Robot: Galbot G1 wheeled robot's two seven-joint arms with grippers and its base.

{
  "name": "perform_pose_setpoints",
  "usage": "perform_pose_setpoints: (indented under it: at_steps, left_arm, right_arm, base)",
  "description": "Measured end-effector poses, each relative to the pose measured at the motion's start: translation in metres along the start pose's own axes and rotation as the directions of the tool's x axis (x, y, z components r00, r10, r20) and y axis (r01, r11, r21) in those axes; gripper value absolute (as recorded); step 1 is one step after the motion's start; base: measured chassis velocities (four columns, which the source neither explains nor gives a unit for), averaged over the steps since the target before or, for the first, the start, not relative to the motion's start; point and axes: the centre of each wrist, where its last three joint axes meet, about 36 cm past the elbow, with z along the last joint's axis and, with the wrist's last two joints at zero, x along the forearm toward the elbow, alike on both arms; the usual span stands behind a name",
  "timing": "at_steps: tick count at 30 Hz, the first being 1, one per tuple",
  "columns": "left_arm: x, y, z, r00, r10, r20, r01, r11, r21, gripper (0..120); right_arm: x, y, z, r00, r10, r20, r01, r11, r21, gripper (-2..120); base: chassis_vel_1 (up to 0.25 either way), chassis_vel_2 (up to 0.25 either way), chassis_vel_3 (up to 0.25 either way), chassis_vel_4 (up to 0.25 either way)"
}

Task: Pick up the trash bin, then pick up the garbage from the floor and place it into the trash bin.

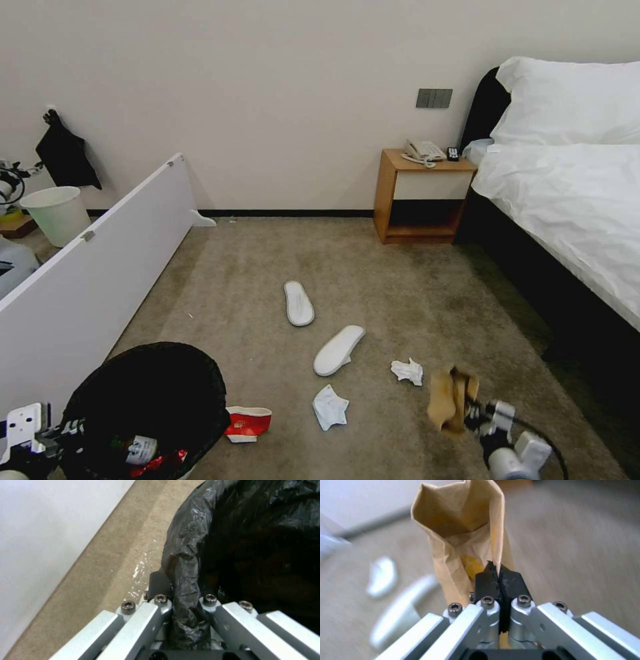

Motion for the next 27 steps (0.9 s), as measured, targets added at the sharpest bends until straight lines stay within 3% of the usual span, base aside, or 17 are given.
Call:
perform_pose_setpoints:
  at_steps: [6,7,8,11,12,13,14,16,17,18,19,20,21,22,24,25,27]
  left_arm:
    - [0.000,-0.001,-0.001,1.000,0.006,-0.003,-0.006,1.000,-0.018,3]
    - [0.000,-0.002,-0.002,1.000,0.008,-0.004,-0.008,1.000,-0.019,3]
    - [0.000,-0.002,-0.002,1.000,0.008,-0.004,-0.008,1.000,-0.019,3]
    - [0.000,-0.004,0.000,1.000,0.011,-0.007,-0.011,1.000,-0.019,3]
    - [0.000,-0.004,0.000,1.000,0.011,-0.007,-0.011,1.000,-0.019,3]
    - [0.000,-0.004,0.002,1.000,0.006,-0.008,-0.007,1.000,-0.016,3]
    - [0.000,-0.004,0.002,1.000,0.006,-0.008,-0.007,1.000,-0.016,3]
    - [0.003,-0.003,0.004,1.000,-0.008,-0.009,0.008,1.000,-0.012,3]
    - [0.003,-0.003,0.004,1.000,-0.008,-0.009,0.008,1.000,-0.012,3]
    - [0.004,-0.002,0.003,1.000,-0.016,-0.004,0.016,1.000,-0.011,3]
    - [0.004,-0.002,0.003,1.000,-0.016,-0.004,0.016,1.000,-0.011,3]
    - [0.005,-0.002,0.003,1.000,-0.024,0.000,0.024,1.000,-0.011,3]
    - [0.005,-0.002,0.002,1.000,-0.030,0.006,0.030,1.000,-0.010,3]
    - [0.005,-0.002,0.002,1.000,-0.030,0.006,0.030,1.000,-0.010,3]
    - [0.005,-0.002,0.002,0.999,-0.042,0.017,0.042,0.999,-0.005,3]
    - [0.005,-0.002,0.002,0.999,-0.042,0.017,0.042,0.999,-0.005,3]
    - [0.005,-0.003,0.002,0.999,-0.048,0.021,0.048,0.999,-0.001,3]
  right_arm:
    - [0.011,0.042,-0.064,0.964,-0.196,0.182,0.195,0.981,0.021,0]
    - [0.015,0.059,-0.085,0.932,-0.277,0.232,0.278,0.960,0.029,0]
    - [0.015,0.059,-0.085,0.932,-0.277,0.232,0.278,0.960,0.029,0]
    - [0.016,0.085,-0.114,0.832,-0.455,0.318,0.454,0.887,0.082,0]
    - [0.016,0.085,-0.114,0.832,-0.455,0.318,0.454,0.887,0.082,0]
    - [0.013,0.092,-0.121,0.775,-0.531,0.343,0.522,0.844,0.128,0]
    - [0.013,0.092,-0.121,0.775,-0.531,0.343,0.522,0.844,0.128,0]
    - [0.001,0.106,-0.133,0.672,-0.648,0.359,0.628,0.755,0.187,0]
    - [0.001,0.106,-0.133,0.672,-0.648,0.359,0.628,0.755,0.187,0]
    - [-0.006,0.114,-0.137,0.623,-0.693,0.364,0.676,0.710,0.195,0]
    - [-0.006,0.114,-0.137,0.623,-0.693,0.364,0.676,0.710,0.195,0]
    - [-0.014,0.124,-0.141,0.572,-0.733,0.368,0.723,0.663,0.196,0]
    - [-0.028,0.142,-0.144,0.493,-0.789,0.366,0.787,0.584,0.199,0]
    - [-0.028,0.142,-0.144,0.493,-0.789,0.366,0.787,0.584,0.199,0]
    - [-0.050,0.164,-0.142,0.409,-0.842,0.350,0.842,0.497,0.211,0]
    - [-0.050,0.164,-0.142,0.409,-0.842,0.350,0.842,0.497,0.211,0]
    - [-0.064,0.184,-0.138,0.352,-0.871,0.344,0.878,0.434,0.201,0]
  base:
    - [0.000,0.000,0.000,0.000]
    - [0.000,0.000,0.000,0.000]
    - [0.000,0.000,0.000,0.000]
    - [0.000,0.000,0.000,0.000]
    - [0.000,0.000,0.000,0.000]
    - [0.000,0.000,0.000,0.000]
    - [0.000,0.000,0.000,0.000]
    - [0.000,0.000,0.000,0.000]
    - [0.000,0.000,0.000,0.000]
    - [0.000,0.000,0.000,0.000]
    - [0.000,0.000,0.000,0.000]
    - [0.000,0.000,0.000,0.000]
    - [0.000,0.000,0.000,0.000]
    - [0.000,0.000,0.000,0.000]
    - [0.000,0.000,0.000,0.000]
    - [0.000,0.000,0.000,0.000]
    - [0.000,0.000,0.000,0.000]
